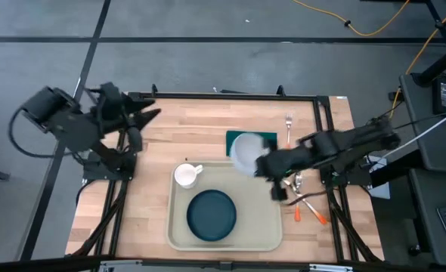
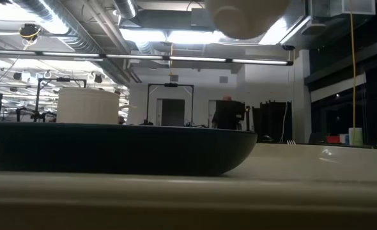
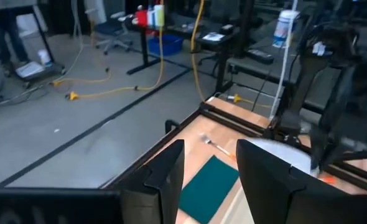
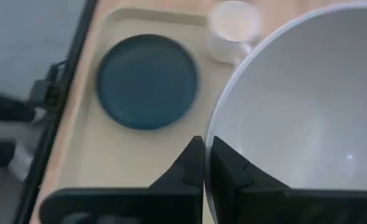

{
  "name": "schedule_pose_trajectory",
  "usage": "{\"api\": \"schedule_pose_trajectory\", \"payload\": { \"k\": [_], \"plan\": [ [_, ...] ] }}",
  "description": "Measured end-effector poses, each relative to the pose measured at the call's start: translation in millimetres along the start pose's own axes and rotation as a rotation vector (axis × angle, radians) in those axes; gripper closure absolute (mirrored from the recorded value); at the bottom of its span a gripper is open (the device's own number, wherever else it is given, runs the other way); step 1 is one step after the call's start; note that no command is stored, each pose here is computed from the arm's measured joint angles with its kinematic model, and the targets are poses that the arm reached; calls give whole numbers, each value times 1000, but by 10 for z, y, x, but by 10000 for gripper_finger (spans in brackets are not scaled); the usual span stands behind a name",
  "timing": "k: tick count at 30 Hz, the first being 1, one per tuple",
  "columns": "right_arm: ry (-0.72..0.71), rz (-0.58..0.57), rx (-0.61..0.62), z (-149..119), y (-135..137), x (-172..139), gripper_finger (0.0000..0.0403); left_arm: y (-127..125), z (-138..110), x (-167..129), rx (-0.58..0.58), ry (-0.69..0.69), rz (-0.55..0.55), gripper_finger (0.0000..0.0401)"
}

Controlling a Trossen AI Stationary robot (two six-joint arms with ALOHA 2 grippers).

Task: Set up tray
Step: Put the white bowl on top of the black plate on the white tray

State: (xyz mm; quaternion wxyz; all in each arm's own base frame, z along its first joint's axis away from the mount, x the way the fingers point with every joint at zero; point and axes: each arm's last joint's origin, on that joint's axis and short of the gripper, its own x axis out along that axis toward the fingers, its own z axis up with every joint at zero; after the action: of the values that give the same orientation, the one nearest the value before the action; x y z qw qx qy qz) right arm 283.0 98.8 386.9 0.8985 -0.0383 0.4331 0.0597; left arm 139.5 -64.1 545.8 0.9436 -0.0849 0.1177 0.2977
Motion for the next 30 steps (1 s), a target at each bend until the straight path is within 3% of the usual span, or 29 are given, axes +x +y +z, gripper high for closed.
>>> {"api": "schedule_pose_trajectory", "payload": {
  "k": [7, 15, 24, 30],
  "plan": [
    [75, 82, -109, 437, 311, 567, 391, 193, 50, -109, 27, -17, -27, 260],
    [94, 108, -88, 773, 488, 1076, 391, 325, 79, -167, 50, -26, -38, 260],
    [112, 181, -39, 804, 836, 1346, 391, 495, 103, -246, 48, -7, -104, 260],
    [128, 167, -38, 743, 1009, 1451, 391, 528, 106, -261, 70, -5, -118, 260]
  ]
}}
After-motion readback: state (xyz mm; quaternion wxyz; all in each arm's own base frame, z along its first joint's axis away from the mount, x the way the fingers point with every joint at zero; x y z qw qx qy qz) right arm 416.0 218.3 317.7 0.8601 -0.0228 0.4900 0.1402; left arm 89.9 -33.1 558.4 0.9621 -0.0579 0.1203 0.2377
